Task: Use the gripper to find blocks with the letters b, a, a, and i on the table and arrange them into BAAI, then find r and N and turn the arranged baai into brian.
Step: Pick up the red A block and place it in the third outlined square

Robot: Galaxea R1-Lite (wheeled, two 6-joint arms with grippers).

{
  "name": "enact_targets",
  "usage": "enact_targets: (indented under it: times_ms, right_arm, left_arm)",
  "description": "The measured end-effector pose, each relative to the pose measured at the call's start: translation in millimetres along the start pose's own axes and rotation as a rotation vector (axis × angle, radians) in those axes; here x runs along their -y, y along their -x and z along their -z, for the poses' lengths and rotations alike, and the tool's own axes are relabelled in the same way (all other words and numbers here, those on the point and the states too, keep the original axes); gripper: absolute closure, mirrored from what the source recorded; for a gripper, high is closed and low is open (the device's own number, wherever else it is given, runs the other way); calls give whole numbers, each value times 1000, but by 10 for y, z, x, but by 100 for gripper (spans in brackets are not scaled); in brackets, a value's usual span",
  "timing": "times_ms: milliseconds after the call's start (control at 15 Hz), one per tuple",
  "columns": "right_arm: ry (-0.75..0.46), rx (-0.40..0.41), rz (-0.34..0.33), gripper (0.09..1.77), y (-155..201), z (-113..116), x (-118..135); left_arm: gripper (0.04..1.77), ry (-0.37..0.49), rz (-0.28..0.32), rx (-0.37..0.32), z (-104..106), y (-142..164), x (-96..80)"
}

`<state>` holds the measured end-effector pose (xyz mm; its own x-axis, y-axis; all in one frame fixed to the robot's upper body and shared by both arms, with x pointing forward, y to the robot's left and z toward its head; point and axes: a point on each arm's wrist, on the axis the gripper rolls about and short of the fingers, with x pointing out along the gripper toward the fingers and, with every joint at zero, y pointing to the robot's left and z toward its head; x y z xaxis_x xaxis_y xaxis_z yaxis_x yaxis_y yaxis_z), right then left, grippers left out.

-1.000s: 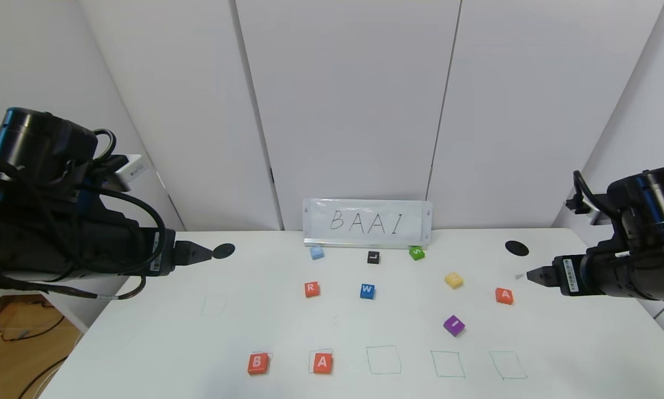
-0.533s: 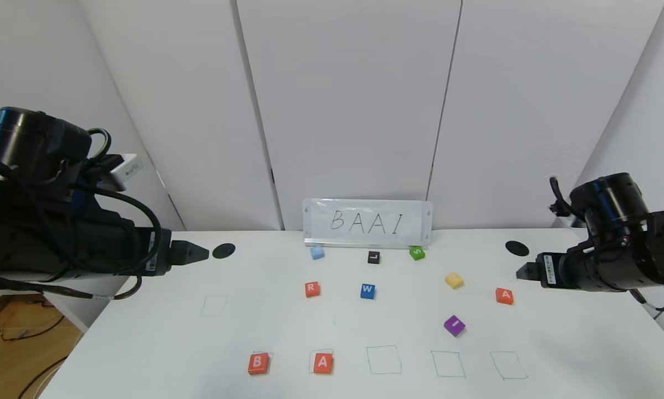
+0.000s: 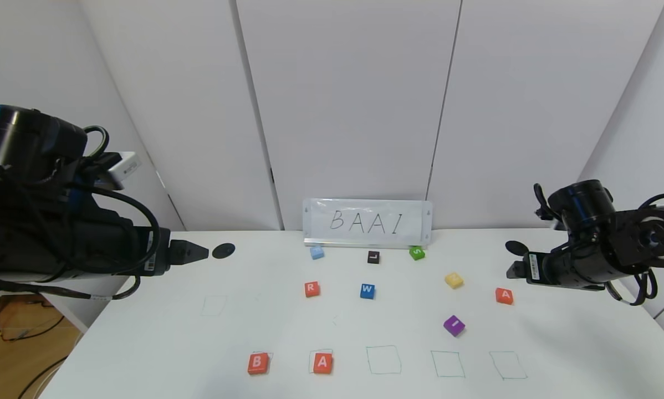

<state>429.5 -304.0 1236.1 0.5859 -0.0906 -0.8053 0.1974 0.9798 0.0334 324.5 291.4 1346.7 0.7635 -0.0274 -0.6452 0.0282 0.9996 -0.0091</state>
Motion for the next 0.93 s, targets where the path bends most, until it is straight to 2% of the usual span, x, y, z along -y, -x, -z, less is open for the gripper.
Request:
enact_targets:
  times_ms: [133,933]
  right_arm:
    - [-8,-24,-40,15,-104,-30,6]
    - [-28,-92,-10,15,-756,-35,-14]
  left_arm:
    - [9,0,-1,1,-1,1,-4]
    - [9,-13,-1,-2,15,-46,0]
